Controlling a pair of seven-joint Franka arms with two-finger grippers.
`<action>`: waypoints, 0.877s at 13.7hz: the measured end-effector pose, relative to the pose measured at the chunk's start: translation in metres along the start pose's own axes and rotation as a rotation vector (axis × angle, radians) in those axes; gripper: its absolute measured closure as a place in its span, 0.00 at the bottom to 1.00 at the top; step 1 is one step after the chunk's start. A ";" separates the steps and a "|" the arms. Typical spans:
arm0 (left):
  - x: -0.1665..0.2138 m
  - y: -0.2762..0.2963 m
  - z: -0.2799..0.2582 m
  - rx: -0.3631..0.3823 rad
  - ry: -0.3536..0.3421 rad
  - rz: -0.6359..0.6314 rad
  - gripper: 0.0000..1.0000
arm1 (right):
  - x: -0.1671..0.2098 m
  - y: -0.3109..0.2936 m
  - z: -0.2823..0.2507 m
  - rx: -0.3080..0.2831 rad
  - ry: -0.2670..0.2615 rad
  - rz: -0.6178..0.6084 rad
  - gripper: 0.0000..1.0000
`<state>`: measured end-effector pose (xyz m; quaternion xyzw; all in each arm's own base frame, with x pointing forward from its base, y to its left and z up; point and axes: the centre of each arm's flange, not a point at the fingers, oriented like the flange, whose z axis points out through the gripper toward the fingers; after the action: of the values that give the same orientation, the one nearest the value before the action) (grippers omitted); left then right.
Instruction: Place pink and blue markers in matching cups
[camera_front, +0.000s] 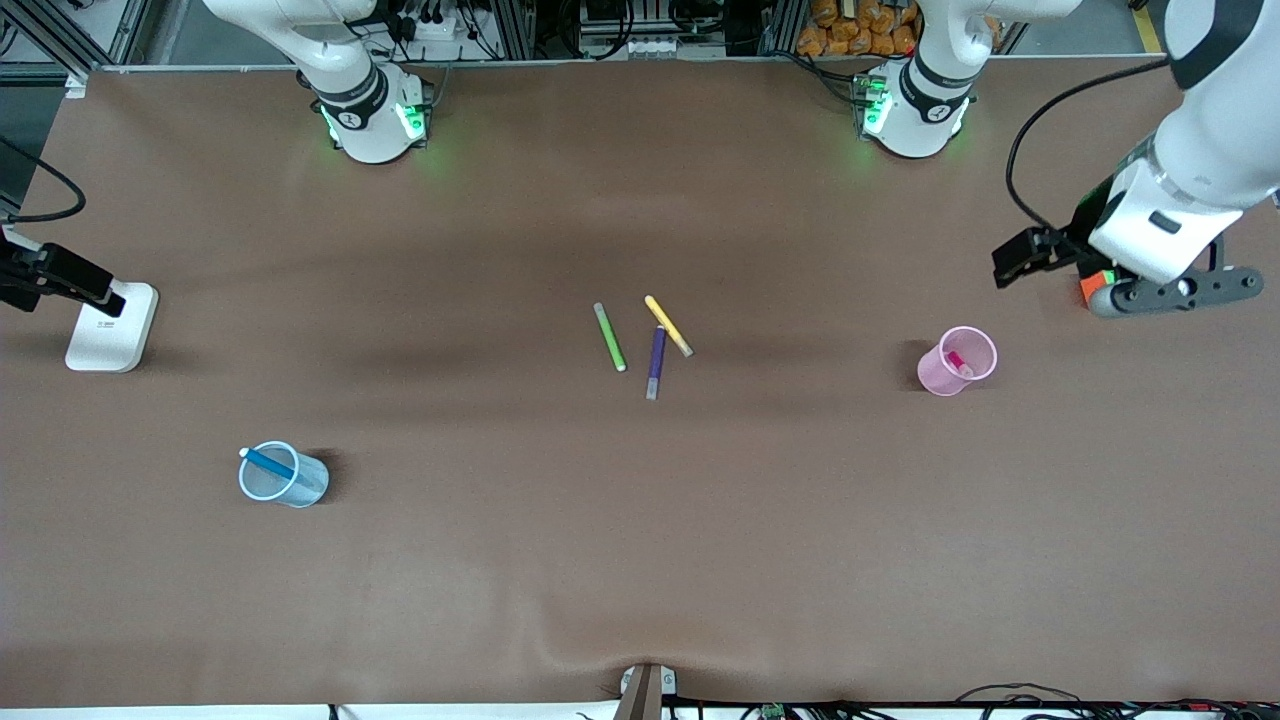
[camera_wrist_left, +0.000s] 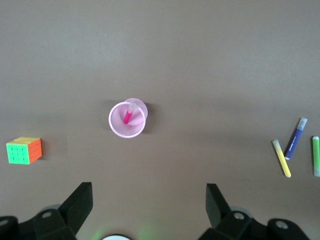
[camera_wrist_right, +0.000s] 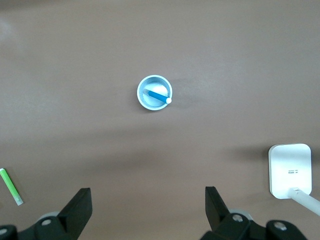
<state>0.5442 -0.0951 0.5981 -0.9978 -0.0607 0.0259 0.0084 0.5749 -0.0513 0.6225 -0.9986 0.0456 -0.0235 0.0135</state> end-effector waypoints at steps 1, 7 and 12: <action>-0.003 -0.008 -0.005 -0.001 -0.001 -0.008 0.00 | 0.000 0.000 0.000 0.000 0.000 0.000 0.00; -0.004 -0.060 -0.013 -0.007 -0.019 0.015 0.00 | 0.000 0.000 0.000 0.000 0.000 -0.001 0.00; -0.012 -0.073 -0.022 -0.010 -0.031 0.080 0.00 | -0.003 -0.001 -0.002 0.001 0.002 -0.001 0.00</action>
<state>0.5242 -0.0245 0.6220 -0.9989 -0.0209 0.0412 0.0016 0.5718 -0.0506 0.6246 -0.9986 0.0449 -0.0246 0.0142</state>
